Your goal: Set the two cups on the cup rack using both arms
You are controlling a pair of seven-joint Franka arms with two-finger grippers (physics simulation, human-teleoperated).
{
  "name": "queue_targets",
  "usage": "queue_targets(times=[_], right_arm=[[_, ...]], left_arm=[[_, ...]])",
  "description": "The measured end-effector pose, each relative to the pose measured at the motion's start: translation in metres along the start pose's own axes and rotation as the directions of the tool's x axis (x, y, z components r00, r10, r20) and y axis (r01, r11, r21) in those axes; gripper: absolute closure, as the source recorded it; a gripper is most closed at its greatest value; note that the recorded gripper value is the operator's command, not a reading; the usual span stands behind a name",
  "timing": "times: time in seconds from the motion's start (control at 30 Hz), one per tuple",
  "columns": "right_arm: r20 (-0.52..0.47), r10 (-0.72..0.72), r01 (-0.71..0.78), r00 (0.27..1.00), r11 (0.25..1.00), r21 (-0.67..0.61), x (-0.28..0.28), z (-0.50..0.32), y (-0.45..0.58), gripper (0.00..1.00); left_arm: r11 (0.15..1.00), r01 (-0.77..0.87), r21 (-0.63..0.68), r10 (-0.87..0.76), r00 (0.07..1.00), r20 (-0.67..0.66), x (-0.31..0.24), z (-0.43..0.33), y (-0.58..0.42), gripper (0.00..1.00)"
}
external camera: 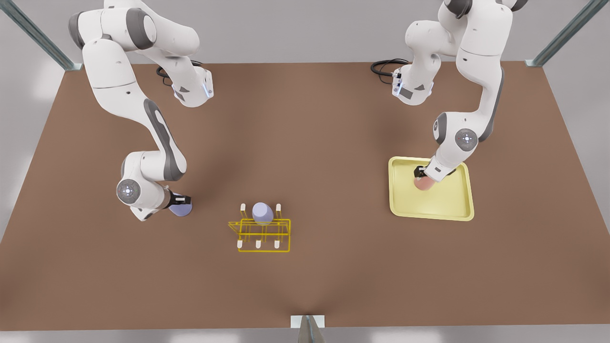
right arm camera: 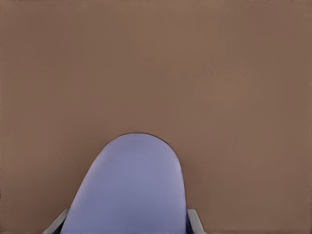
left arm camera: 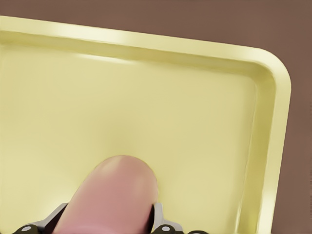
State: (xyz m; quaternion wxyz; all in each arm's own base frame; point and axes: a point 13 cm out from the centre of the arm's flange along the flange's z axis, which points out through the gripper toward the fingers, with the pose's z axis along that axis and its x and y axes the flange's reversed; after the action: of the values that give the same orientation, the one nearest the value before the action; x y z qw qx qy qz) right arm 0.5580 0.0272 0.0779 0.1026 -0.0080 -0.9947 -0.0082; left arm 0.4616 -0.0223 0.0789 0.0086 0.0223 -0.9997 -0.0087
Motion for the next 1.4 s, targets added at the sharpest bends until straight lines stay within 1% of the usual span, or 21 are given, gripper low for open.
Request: queue_targets(times=[0.1,0.27,0.5,0.63,0.7,0.83,1.0,1.13,1.23,1.4], right_arm=[[0.009,-0.005,0.005,1.0,1.0,-0.001,-0.002,-0.006,0.001,0.19],[0.059,-0.028,0.029,0.998,1.0,-0.009,-0.019,-0.039,0.018,0.19],[0.223,-0.103,0.12,0.969,0.99,-0.068,-0.072,-0.126,0.097,0.19],[0.3,-0.086,0.133,0.95,0.981,-0.141,-0.107,-0.173,0.131,0.19],[0.318,-0.065,0.131,0.946,0.973,-0.191,-0.121,-0.191,0.144,0.19],[0.315,-0.047,0.141,0.948,0.948,-0.284,-0.129,-0.206,0.177,0.19],[0.282,-0.036,0.139,0.959,0.924,-0.356,-0.129,-0.198,0.204,0.19],[0.261,-0.041,0.141,0.964,0.915,-0.377,-0.126,-0.187,0.218,0.19],[0.248,-0.05,0.146,0.968,0.91,-0.387,-0.122,-0.178,0.229,0.19],[0.23,-0.066,0.154,0.971,0.907,-0.391,-0.118,-0.163,0.244,0.19]], left_arm=[[1.0,0.004,0.001,-0.004,1.0,0.005,-0.002,-0.002,0.001,0.15],[1.0,0.009,0.003,-0.009,1.0,0.014,-0.006,-0.006,0.001,0.16],[0.997,0.058,0.048,-0.061,0.996,0.064,-0.022,-0.035,-0.006,0.16],[0.993,0.09,0.078,-0.098,0.99,0.103,-0.049,-0.054,-0.013,0.16],[0.993,0.08,0.083,-0.089,0.99,0.109,-0.067,-0.052,-0.029,0.16],[0.992,0.049,0.113,-0.067,0.985,0.157,-0.128,-0.087,-0.079,0.16],[0.981,-0.01,0.194,-0.028,0.981,0.192,-0.208,-0.145,-0.201,0.16],[0.969,0.02,0.244,-0.062,0.984,0.165,-0.235,-0.158,-0.272,0.16],[0.954,0.056,0.294,-0.104,0.983,0.149,-0.257,-0.181,-0.316,0.16],[0.936,0.124,0.328,-0.162,0.983,0.089,-0.256,-0.185,-0.375,0.16]])
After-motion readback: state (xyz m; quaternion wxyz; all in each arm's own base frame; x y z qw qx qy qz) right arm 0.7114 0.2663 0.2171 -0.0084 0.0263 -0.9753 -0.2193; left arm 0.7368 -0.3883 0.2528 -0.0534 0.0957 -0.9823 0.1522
